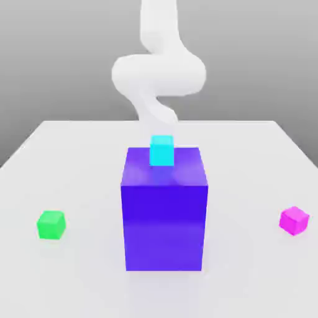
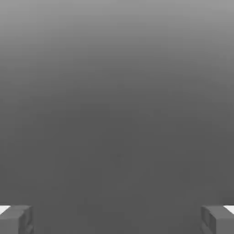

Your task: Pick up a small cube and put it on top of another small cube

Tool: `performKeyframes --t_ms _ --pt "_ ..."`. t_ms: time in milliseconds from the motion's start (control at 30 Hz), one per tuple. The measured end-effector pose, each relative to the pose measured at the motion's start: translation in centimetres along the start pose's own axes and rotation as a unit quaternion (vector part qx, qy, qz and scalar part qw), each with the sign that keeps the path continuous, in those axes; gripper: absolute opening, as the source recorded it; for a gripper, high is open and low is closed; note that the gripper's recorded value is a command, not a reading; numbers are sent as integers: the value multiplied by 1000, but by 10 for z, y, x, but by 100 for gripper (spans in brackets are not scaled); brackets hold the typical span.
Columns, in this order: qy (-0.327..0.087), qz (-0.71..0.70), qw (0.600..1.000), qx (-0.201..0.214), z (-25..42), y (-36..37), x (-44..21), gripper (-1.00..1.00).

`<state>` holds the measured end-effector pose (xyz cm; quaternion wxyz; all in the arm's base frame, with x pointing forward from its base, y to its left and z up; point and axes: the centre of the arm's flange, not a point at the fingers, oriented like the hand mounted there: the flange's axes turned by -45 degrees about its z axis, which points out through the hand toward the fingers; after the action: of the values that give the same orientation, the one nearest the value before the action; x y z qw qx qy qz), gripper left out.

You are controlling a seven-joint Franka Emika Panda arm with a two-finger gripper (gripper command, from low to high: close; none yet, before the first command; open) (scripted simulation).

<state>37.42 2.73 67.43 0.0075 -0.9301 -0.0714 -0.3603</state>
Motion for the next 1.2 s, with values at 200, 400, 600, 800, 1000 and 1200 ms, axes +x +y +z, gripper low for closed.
performKeyframes --t_ms 200,400,600,800,1000,1200 --pt "-65 -177 979 83 105 -80 -24 0" --pt "-114 -349 917 158 186 -171 -81 0" --pt "-150 -511 816 222 241 -256 -169 0" --pt "-171 -664 673 277 268 -328 -282 0" --pt "-186 -763 538 305 290 -351 -383 0" --pt "-187 -769 528 308 332 -353 -427 -100"
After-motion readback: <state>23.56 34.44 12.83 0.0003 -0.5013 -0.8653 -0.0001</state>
